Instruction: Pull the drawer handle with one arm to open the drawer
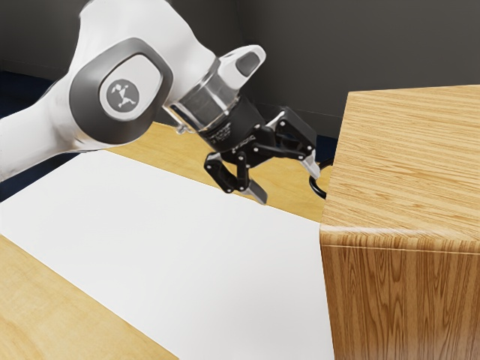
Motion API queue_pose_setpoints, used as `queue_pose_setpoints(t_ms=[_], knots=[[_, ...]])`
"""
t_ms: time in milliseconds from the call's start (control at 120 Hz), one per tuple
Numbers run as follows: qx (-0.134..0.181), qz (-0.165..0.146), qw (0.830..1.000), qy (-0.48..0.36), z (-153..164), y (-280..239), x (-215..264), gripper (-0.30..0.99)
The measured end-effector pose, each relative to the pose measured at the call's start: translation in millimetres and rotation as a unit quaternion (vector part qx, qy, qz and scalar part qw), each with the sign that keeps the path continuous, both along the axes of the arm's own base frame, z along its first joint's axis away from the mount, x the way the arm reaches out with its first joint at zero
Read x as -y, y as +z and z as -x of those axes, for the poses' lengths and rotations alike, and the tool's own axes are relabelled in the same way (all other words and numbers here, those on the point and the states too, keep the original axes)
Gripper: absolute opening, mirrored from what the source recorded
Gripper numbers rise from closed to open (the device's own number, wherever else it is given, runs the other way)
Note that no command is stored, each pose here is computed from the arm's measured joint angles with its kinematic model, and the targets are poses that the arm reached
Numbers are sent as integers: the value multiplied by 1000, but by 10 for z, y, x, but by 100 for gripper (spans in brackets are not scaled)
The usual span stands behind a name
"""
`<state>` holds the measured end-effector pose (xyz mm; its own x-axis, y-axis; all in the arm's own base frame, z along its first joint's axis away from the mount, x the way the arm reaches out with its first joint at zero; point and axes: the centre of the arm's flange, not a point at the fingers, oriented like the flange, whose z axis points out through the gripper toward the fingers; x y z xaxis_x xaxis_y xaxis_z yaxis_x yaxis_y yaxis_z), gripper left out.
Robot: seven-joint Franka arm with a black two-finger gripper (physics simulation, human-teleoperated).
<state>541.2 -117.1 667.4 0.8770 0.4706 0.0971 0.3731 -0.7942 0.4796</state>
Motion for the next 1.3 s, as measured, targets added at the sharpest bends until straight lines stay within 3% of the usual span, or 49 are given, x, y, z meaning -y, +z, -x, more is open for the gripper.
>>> queue_pose_setpoints(t_ms=[533,1300], knots=[[-21,6,999,30,37,-230,-239,69],[-31,60,992,105,516,-268,-1419,69]])
